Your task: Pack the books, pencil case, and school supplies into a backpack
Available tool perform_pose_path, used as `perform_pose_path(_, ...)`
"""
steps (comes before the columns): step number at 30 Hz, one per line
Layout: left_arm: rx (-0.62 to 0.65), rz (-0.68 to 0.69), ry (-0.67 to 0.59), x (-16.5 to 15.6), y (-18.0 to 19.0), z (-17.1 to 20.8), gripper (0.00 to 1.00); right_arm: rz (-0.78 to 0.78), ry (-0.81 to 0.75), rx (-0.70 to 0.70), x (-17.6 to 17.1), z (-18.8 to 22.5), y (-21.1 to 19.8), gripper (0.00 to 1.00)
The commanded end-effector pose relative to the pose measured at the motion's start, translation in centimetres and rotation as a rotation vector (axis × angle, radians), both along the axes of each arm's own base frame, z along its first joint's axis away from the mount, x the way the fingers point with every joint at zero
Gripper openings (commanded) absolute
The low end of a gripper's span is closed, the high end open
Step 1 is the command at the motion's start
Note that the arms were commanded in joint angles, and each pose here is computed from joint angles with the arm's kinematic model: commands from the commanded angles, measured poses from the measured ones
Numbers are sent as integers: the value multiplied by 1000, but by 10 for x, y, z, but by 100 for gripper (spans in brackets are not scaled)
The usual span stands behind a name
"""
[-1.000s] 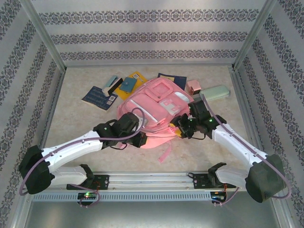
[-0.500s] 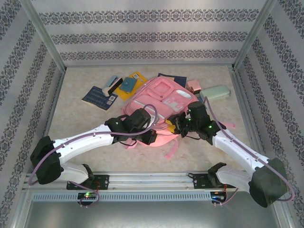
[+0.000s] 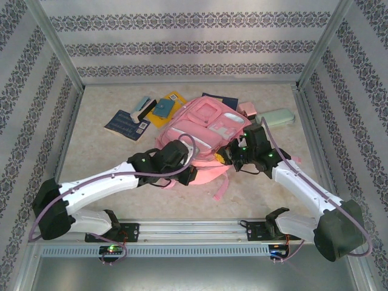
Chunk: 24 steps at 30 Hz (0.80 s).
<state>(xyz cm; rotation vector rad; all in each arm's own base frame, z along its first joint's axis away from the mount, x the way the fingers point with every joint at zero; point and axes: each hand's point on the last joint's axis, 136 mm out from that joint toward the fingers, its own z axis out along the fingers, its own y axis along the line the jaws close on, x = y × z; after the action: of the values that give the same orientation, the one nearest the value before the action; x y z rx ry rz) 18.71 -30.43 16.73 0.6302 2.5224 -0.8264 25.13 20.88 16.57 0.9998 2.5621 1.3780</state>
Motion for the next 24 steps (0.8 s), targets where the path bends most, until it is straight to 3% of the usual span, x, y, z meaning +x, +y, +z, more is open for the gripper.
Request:
perform_pose_path(1,27,77,-35,3,22,3,0,30,-58,-64,5,5,-9,0)
perform_pose_path(16,-7,267,-13,36,81,-8,0,197,-138,-236,1,14,-21,0)
perform_pose_path(22,-54,230,22,32,75,-9,0,239,-173,-331,4,20,-31,0)
perform_pose_path(23,-76,221,31,31,69,-5,0,241,-178,-324,4,22,-30,3)
perform_pose_path(24,-97,211,30,31,64,0,0,246,-179,-313,5,24,-28,18)
